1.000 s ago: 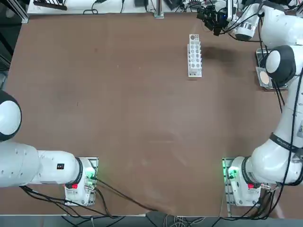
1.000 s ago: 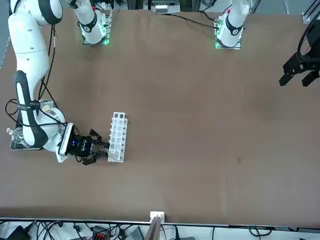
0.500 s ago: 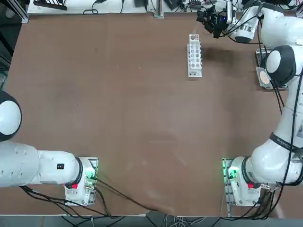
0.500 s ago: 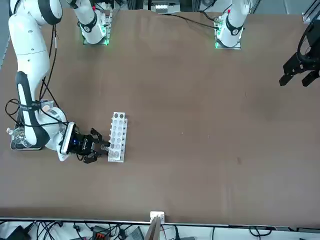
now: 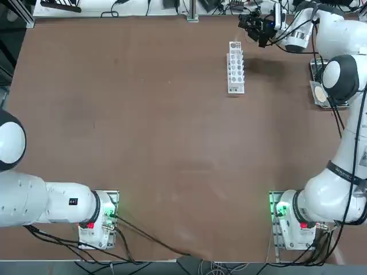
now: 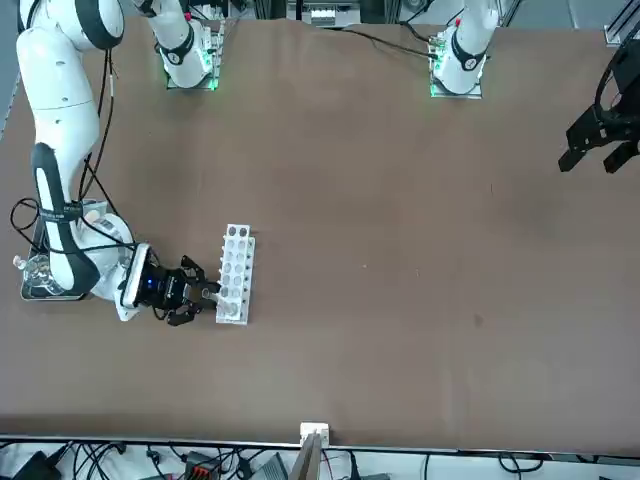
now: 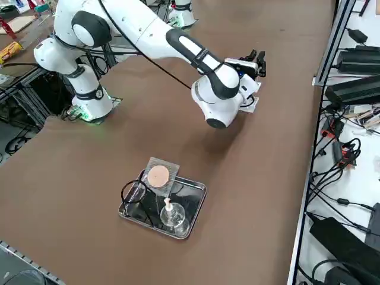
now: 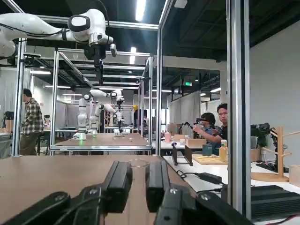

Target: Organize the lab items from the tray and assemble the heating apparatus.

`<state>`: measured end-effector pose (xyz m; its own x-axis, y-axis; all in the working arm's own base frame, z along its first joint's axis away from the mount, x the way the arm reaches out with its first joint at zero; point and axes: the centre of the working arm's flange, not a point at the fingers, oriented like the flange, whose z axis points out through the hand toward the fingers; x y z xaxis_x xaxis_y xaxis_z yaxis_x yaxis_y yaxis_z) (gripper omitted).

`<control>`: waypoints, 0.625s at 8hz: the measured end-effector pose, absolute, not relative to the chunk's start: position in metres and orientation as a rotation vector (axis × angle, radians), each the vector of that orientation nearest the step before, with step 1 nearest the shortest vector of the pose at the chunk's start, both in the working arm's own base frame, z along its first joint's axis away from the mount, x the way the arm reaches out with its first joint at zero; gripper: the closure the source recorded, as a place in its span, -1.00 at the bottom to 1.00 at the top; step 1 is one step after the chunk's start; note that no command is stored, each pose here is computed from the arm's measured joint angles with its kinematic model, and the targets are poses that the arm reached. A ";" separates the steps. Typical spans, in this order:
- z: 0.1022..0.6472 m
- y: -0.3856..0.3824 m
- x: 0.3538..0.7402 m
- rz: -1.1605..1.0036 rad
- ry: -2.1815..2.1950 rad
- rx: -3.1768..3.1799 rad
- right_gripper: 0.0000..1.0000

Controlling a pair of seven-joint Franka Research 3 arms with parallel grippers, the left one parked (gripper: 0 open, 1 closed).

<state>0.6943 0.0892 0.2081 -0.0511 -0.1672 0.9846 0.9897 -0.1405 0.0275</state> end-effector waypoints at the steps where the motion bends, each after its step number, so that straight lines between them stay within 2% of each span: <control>1: 0.207 0.089 0.693 -1.411 -1.043 -1.161 0.54; 5: 0.202 0.090 0.690 -1.385 -1.069 -1.172 0.54</control>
